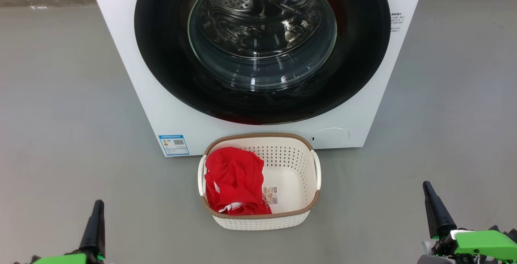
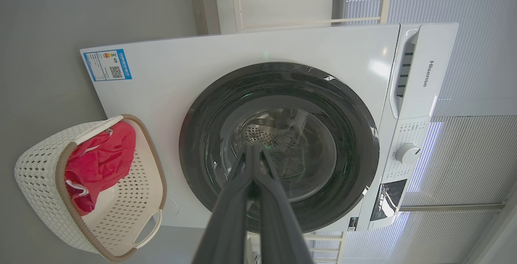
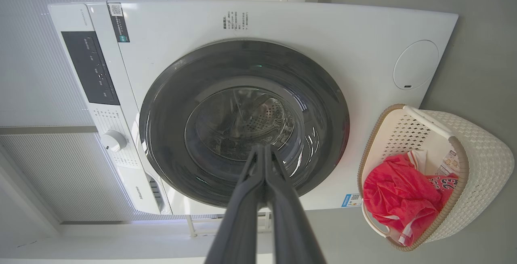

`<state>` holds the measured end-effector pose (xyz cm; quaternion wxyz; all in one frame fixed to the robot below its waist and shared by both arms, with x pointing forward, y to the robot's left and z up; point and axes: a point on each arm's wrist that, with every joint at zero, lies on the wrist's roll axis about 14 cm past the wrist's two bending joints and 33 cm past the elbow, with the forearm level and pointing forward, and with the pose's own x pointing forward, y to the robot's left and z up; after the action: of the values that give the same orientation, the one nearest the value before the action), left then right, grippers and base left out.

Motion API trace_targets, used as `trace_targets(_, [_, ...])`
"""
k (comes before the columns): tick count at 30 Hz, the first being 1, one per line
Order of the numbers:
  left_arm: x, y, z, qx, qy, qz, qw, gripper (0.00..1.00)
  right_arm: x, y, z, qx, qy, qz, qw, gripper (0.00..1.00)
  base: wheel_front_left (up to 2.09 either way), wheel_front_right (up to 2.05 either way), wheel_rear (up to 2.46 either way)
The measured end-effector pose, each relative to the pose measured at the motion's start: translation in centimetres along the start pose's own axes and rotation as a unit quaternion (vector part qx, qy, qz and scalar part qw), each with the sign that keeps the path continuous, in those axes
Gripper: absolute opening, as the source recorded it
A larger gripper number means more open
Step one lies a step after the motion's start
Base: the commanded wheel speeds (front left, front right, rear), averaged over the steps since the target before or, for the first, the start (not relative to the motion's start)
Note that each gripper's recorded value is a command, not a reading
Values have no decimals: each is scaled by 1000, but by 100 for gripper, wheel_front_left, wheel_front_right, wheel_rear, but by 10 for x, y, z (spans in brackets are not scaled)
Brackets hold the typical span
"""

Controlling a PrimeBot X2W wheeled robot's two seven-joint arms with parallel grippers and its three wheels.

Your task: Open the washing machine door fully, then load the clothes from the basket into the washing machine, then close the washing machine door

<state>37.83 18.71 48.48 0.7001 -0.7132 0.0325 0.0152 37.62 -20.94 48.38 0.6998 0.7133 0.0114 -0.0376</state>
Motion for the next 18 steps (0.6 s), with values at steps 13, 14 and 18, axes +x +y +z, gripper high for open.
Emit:
trace_targets(13, [0,0,0,0,0,0,1000,0,0,0,0,0,0,0,1000,0,0,0,0])
trace_targets(14, [0,0,0,0,0,0,1000,0,0,0,0,0,0,0,1000,0,0,0,0])
trace_targets(18, [0,0,0,0,0,0,1000,0,0,0,0,0,0,0,1000,0,0,0,0])
